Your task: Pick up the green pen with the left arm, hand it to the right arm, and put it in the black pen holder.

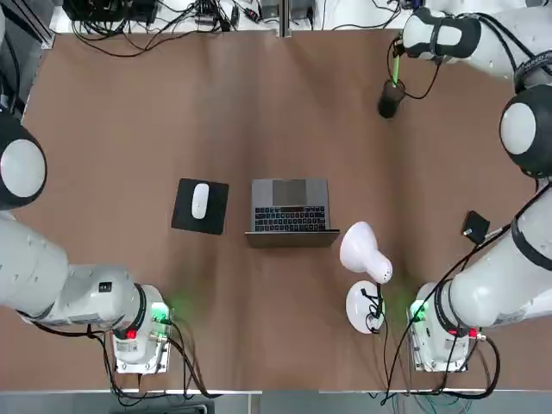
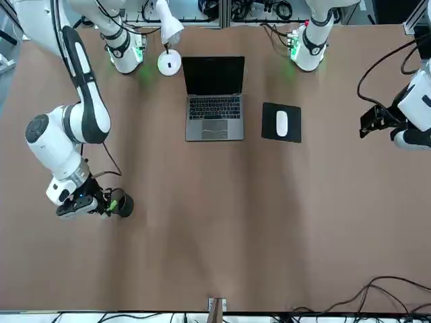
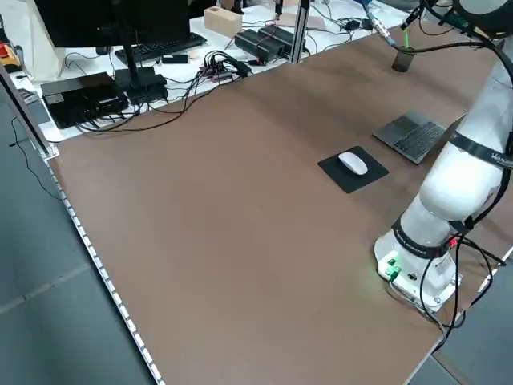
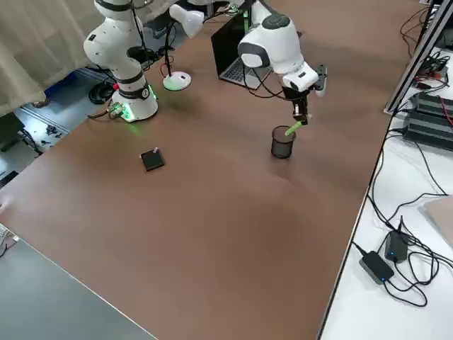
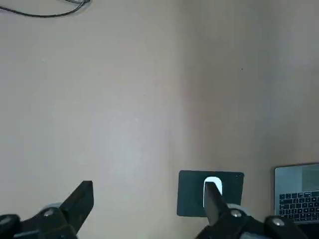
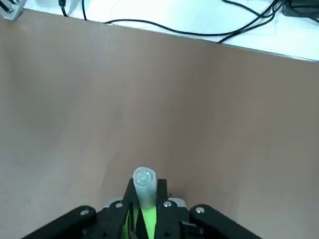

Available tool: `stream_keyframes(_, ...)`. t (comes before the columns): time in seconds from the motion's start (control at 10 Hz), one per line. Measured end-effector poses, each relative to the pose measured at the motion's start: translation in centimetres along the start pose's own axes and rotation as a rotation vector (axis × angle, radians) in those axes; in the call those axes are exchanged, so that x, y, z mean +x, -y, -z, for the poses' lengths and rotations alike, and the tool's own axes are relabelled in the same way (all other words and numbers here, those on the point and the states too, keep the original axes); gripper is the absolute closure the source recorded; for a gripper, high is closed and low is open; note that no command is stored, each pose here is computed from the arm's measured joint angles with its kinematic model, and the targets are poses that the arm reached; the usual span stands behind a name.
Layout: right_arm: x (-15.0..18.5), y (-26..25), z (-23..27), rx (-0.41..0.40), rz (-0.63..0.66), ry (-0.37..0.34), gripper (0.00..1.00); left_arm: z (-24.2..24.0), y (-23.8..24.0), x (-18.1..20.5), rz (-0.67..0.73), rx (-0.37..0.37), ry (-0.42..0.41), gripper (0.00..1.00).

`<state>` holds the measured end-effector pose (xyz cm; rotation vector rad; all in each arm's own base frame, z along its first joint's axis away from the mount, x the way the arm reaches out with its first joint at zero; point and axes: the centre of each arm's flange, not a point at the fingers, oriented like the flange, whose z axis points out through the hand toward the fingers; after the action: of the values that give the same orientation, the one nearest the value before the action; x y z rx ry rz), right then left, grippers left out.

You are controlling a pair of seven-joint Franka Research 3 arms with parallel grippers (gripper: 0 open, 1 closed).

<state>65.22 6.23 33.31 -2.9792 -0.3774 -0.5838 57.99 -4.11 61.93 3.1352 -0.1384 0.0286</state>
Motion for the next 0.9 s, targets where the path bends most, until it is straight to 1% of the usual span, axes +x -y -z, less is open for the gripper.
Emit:
stream_keyframes(0.4, -1.1, 0.0, -2.9, -0.006, 0.000, 0.013, 0.82, 0.4, 0.0, -0.9, 0.015, 0.004, -0.001, 0.02)
stream_keyframes(0.5, -1.2, 0.0, -3.2, -0.007, 0.000, 0.013, 0.80, 0.3, 0.2, -1.3, 0.019, 0.006, 0.003, 0.02)
stream_keyframes(0.7, -1.2, 0.0, -3.4, -0.008, 0.002, 0.010, 0.69, 0.4, 0.4, -1.9, 0.023, 0.009, 0.005, 0.02)
stream_keyframes(0.8, -1.2, 0.1, -3.4, -0.007, 0.003, 0.010, 0.53, 0.4, 0.4, -1.9, 0.024, 0.009, 0.005, 0.02)
stream_keyframes(0.9, -1.0, 0.1, -3.3, -0.007, 0.004, 0.006, 0.40, 0.3, 0.5, -1.9, 0.024, 0.009, 0.006, 0.02)
